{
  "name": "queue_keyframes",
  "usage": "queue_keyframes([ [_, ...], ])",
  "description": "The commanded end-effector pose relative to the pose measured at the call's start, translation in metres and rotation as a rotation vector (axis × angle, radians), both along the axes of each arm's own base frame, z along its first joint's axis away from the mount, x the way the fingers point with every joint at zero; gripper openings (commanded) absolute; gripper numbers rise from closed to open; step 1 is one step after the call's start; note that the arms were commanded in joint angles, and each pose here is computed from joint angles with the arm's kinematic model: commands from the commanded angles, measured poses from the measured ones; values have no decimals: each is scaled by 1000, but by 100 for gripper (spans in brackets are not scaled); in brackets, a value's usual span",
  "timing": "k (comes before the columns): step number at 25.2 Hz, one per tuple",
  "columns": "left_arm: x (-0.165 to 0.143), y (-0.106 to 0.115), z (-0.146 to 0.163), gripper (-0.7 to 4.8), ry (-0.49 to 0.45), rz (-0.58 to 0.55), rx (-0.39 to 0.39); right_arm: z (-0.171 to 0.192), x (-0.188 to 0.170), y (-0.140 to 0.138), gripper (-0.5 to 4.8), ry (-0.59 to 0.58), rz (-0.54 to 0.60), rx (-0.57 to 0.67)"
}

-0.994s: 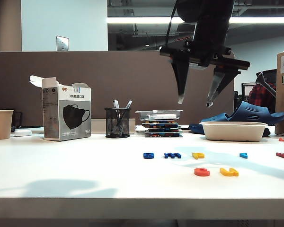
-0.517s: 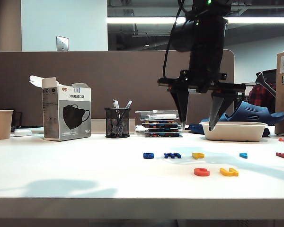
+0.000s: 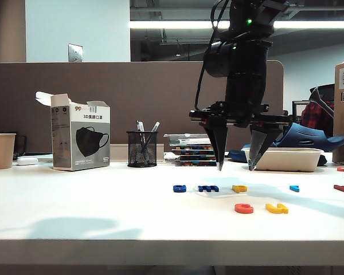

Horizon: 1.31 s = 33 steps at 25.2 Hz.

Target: Select the appropriate letters from the row of letter magnets placed on the table to arrange into the word "cup".

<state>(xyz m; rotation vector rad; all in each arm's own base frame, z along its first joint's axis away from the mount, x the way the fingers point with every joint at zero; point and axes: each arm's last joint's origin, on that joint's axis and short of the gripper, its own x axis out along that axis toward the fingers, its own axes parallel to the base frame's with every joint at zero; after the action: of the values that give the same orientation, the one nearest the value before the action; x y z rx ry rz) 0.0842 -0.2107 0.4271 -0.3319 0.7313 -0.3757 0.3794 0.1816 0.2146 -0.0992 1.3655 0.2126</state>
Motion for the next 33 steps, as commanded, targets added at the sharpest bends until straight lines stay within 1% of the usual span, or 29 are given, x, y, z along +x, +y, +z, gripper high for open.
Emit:
queue_keyframes([
  [1, 0, 1, 2, -5, -8, 2, -1, -1, 1, -2, 297, -2, -3, 4],
  [3, 0, 1, 2, -5, -8, 2, -1, -5, 2, -4, 297, 8, -14, 3],
  [7, 0, 1, 2, -5, -8, 2, -1, -13, 2, -8, 297, 39, -54, 43],
  [11, 0, 1, 2, -5, -8, 2, -1, -13, 4, -7, 297, 23, -76, 55],
  [28, 0, 1, 2, -5, -8, 2, -1, -25, 7, -6, 296, 49, -111, 44],
  [33, 0, 1, 2, -5, -8, 2, -1, -25, 7, -6, 292, 52, -144, 48],
])
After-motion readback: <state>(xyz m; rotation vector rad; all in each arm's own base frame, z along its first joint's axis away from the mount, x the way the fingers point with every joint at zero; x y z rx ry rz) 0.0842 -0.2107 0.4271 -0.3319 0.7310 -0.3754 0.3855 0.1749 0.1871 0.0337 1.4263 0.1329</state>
